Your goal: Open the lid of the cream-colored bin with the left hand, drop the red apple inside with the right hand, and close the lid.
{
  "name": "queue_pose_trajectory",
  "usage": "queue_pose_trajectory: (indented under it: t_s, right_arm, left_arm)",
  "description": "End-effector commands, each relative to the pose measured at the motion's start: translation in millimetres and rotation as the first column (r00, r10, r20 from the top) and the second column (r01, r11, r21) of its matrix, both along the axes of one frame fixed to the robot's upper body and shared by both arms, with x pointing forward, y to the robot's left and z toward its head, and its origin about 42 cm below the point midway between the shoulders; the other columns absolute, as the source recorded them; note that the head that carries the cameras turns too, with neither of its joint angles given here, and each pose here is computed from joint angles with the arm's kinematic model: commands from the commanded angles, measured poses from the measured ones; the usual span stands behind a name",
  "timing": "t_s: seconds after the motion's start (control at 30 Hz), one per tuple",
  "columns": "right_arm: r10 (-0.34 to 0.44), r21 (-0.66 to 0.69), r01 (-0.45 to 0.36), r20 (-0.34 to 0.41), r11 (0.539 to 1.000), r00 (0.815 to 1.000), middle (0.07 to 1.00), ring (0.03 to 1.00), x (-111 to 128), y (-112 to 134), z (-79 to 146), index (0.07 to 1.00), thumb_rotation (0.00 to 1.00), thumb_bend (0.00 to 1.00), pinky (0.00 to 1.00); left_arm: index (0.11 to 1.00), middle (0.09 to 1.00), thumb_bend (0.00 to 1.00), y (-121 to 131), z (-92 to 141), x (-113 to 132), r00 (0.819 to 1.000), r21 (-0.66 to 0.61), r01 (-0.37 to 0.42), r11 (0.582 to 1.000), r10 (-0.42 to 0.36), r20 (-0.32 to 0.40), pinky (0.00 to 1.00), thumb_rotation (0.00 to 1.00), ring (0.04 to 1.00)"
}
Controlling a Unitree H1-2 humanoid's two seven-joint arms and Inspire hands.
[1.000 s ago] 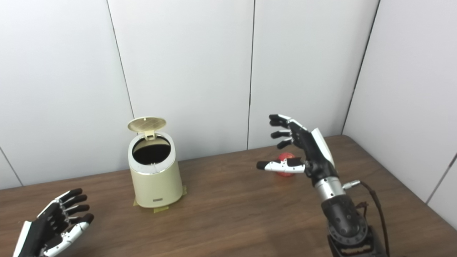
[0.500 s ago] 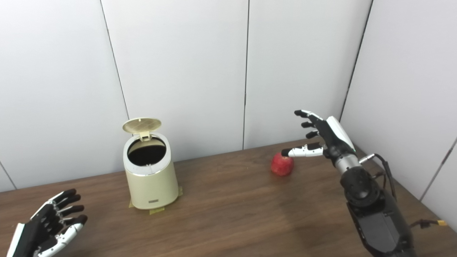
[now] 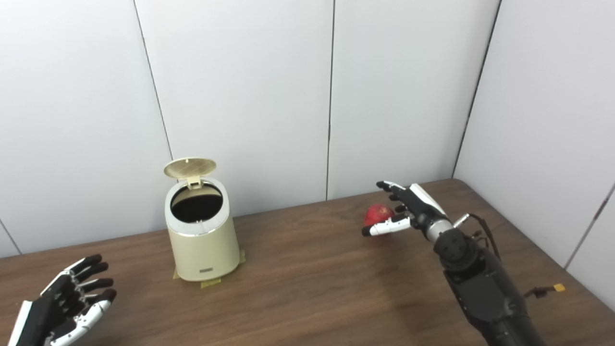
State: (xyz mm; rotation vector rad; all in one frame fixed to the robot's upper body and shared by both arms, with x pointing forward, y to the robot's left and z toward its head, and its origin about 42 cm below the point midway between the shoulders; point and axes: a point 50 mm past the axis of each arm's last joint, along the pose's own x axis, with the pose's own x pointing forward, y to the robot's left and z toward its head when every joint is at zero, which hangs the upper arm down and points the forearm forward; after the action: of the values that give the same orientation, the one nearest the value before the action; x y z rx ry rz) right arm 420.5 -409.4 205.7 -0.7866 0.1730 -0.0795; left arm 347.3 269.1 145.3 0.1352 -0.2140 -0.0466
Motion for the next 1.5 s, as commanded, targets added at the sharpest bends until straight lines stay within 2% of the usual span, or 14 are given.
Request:
queue_pose_trajectory:
  t_s: [0.0, 0.13, 0.57, 0.83, 0.93, 1.0, 1.03, 1.07, 1.1, 1.13, 1.23, 1.47]
  right_arm:
    - [0.009, -0.044, -0.006, 0.084, 0.999, 0.996, 0.936, 0.913, 17.0, -1.9, 33.5, 0.921, 0.33, 0.94, 0.85]
    - [-0.008, -0.038, 0.010, 0.048, 0.999, 0.999, 0.954, 0.924, 21.1, -1.8, 27.6, 0.921, 0.31, 0.92, 0.84]
    - [0.025, -0.172, -0.020, 0.029, 0.985, 0.999, 0.914, 0.895, 16.8, -5.6, 12.9, 0.879, 0.26, 0.87, 0.82]
    - [0.029, -0.231, -0.022, 0.028, 0.973, 0.999, 0.881, 0.829, 12.5, -4.3, 10.7, 0.850, 0.16, 0.83, 0.73]
    - [0.036, -0.266, -0.016, 0.069, 0.964, 0.997, 0.795, 0.711, 14.4, -6.7, 4.6, 0.798, 0.09, 0.81, 0.62]
    - [0.034, -0.262, -0.007, 0.098, 0.965, 0.995, 0.687, 0.625, 15.7, -6.8, 1.1, 0.722, 0.02, 0.79, 0.55]
    - [0.036, -0.251, -0.006, 0.116, 0.968, 0.993, 0.665, 0.607, 15.9, -5.9, -0.7, 0.707, 0.01, 0.79, 0.54]
    - [0.039, -0.238, -0.006, 0.134, 0.971, 0.990, 0.559, 0.553, 15.6, -4.4, -2.2, 0.624, 0.01, 0.66, 0.49]
    - [0.041, -0.228, -0.006, 0.150, 0.974, 0.988, 0.492, 0.501, 15.0, -2.4, -3.2, 0.570, 0.00, 0.58, 0.44]
    - [0.040, -0.221, -0.003, 0.162, 0.975, 0.986, 0.466, 0.460, 14.3, -0.3, -4.0, 0.547, 0.00, 0.55, 0.40]
    - [0.023, -0.201, 0.017, 0.196, 0.980, 0.980, 0.429, 0.372, 12.6, 5.5, -7.6, 0.522, 0.00, 0.53, 0.33]
    - [-0.001, -0.185, 0.047, 0.245, 0.982, 0.970, 0.434, 0.401, 9.1, 12.8, -13.5, 0.513, 0.00, 0.53, 0.35]
  left_arm:
    - [0.778, 0.768, 0.49, -0.1, 20.1, 6.2, 0.997, -0.003, 0.007, 1.000, -0.007, 0.071, 0.56, 0.00, 0.689]
    - [0.773, 0.769, 0.49, -0.3, 20.1, 5.4, 0.997, 0.013, 0.006, 1.000, -0.007, 0.076, 0.55, 0.00, 0.687]
    - [0.782, 0.775, 0.48, 1.4, 18.7, 3.7, 0.997, 0.032, 0.014, 0.999, -0.017, 0.074, 0.55, 0.00, 0.685]
    - [0.781, 0.784, 0.48, 2.8, 17.0, 3.5, 0.997, 0.040, 0.025, 0.999, -0.028, 0.070, 0.56, 0.00, 0.695]
    - [0.776, 0.777, 0.48, 2.3, 17.0, 3.5, 0.997, 0.046, 0.024, 0.999, -0.027, 0.071, 0.56, 0.00, 0.689]
    - [0.771, 0.773, 0.48, 2.3, 16.6, 3.8, 0.997, 0.047, 0.025, 0.999, -0.028, 0.069, 0.55, 0.00, 0.686]
    - [0.771, 0.773, 0.48, 2.5, 16.3, 3.7, 0.998, 0.043, 0.026, 0.999, -0.028, 0.064, 0.55, 0.00, 0.685]
    - [0.771, 0.776, 0.49, 2.5, 16.2, 3.6, 0.998, 0.038, 0.028, 0.999, -0.030, 0.057, 0.56, 0.00, 0.691]
    - [0.772, 0.780, 0.49, 2.3, 16.1, 3.4, 0.998, 0.034, 0.029, 0.999, -0.030, 0.053, 0.57, 0.00, 0.699]
    - [0.773, 0.781, 0.49, 2.1, 16.1, 3.3, 0.998, 0.032, 0.029, 0.999, -0.031, 0.052, 0.57, 0.00, 0.701]
    - [0.769, 0.771, 0.50, 1.6, 15.6, 3.4, 0.998, 0.030, 0.029, 0.999, -0.030, 0.053, 0.56, 0.00, 0.690]
    - [0.768, 0.774, 0.50, 1.3, 16.3, 2.5, 0.998, 0.032, 0.029, 0.999, -0.031, 0.047, 0.57, 0.00, 0.694]
